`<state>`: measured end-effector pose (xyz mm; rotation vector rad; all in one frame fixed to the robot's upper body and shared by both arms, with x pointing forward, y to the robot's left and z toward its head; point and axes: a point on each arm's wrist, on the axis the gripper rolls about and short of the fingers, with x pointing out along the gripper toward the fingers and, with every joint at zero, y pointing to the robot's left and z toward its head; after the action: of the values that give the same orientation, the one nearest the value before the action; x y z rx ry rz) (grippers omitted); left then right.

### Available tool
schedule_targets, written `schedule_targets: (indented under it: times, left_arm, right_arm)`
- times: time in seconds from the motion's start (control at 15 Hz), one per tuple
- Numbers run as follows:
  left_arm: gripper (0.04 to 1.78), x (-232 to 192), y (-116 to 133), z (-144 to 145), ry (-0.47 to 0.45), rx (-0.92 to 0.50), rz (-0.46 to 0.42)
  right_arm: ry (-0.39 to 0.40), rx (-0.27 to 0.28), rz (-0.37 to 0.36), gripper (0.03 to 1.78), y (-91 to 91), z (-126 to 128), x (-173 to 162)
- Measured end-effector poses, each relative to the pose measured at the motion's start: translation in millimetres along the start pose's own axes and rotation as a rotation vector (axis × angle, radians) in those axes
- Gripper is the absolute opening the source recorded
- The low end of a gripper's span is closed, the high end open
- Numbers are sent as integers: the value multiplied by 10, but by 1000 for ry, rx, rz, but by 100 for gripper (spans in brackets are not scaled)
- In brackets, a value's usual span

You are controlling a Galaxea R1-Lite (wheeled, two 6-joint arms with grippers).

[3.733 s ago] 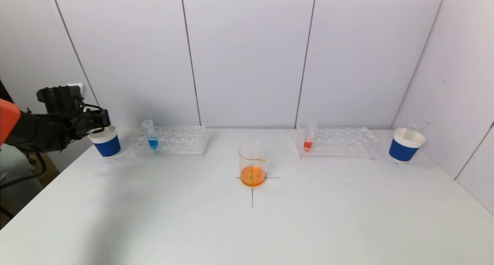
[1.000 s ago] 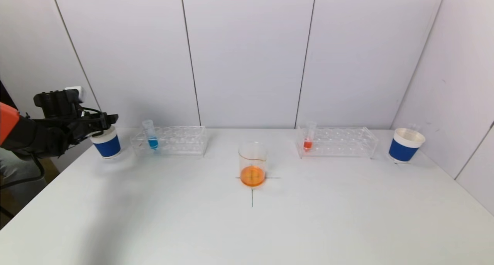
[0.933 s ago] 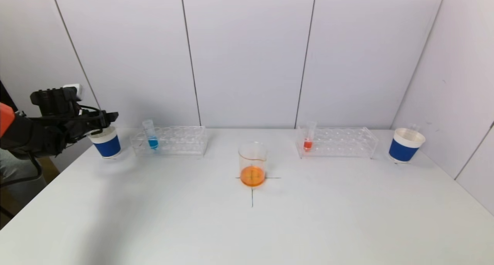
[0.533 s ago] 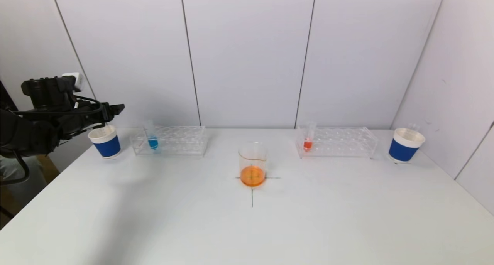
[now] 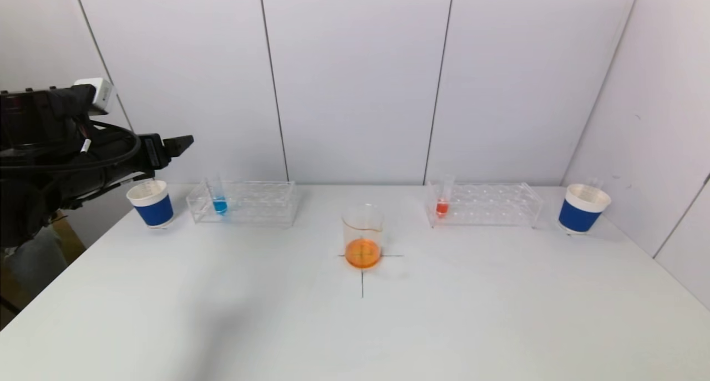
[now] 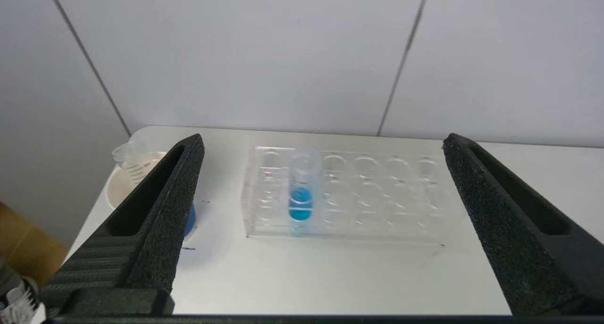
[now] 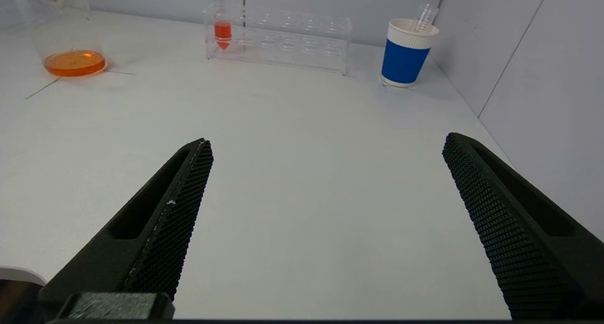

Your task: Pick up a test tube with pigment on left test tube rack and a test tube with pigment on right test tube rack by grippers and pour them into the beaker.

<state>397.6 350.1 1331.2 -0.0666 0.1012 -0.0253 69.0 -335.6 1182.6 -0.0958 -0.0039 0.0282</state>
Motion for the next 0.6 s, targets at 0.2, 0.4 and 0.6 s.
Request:
schedule_targets:
  times: [0.2, 0.4, 0.6]
  left_arm:
    - [176, -397, -176, 58, -29, 6, -48]
    - [176, -800, -215, 86, -57, 13, -57]
    - [176, -1229, -231, 66, -69, 18, -66]
  right_arm:
    - [0, 0, 0, 177, 0, 0, 0]
    - [0, 0, 0, 177, 0, 0, 0]
    - [0, 0, 0, 177, 0, 0, 0]
